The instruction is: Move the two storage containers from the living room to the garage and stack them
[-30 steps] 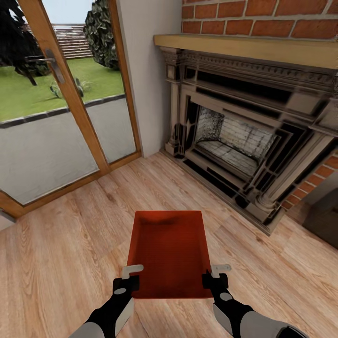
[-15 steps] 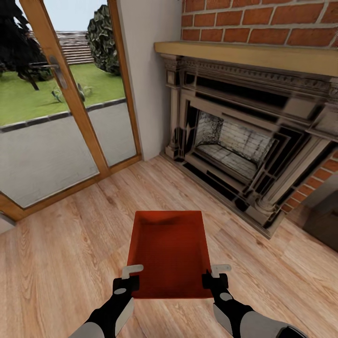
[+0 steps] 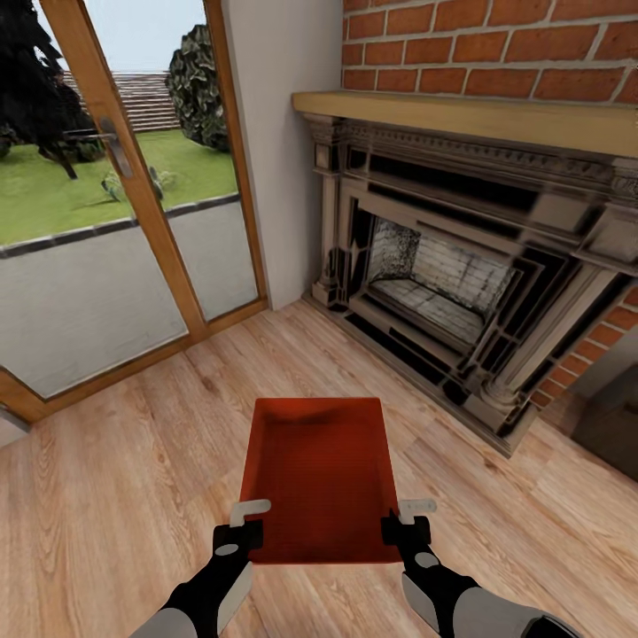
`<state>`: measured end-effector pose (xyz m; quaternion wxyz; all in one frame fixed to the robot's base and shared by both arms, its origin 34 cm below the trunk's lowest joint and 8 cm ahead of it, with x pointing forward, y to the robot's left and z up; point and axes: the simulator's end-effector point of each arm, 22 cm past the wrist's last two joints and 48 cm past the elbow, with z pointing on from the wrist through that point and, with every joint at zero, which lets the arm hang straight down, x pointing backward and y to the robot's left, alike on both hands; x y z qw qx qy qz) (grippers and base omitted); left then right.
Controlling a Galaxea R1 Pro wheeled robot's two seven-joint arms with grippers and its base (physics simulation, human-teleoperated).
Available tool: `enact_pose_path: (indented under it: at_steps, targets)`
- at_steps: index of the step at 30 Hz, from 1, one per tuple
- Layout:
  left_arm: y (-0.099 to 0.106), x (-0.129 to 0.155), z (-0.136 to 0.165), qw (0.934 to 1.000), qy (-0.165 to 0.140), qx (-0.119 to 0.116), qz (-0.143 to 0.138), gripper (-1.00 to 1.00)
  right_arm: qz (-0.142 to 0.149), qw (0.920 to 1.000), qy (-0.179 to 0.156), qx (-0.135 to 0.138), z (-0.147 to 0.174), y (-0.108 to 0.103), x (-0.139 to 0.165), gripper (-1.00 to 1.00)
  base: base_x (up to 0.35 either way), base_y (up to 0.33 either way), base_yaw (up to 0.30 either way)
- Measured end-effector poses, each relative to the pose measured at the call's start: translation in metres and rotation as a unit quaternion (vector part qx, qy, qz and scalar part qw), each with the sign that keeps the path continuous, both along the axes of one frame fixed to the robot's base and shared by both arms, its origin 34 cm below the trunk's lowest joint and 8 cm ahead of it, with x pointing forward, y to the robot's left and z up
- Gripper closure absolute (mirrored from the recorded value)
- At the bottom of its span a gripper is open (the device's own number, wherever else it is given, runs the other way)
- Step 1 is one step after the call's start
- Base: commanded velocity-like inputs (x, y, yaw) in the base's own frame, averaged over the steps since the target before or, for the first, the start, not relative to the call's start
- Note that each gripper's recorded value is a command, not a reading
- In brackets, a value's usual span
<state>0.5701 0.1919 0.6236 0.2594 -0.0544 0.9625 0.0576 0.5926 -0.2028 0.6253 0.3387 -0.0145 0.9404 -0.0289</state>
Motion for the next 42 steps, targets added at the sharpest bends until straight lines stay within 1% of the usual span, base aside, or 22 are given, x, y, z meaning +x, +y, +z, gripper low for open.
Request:
enact_pose_path:
  at_steps: [42]
  targets:
    - [0.000, 0.022, 0.031, 0.9994, -0.034, 0.000, -0.001, 1.00, 0.000, 0.9994, -0.034, 0.000, 0.032, 0.000, 0.022, 1.00, 0.000, 0.000, 0.000]
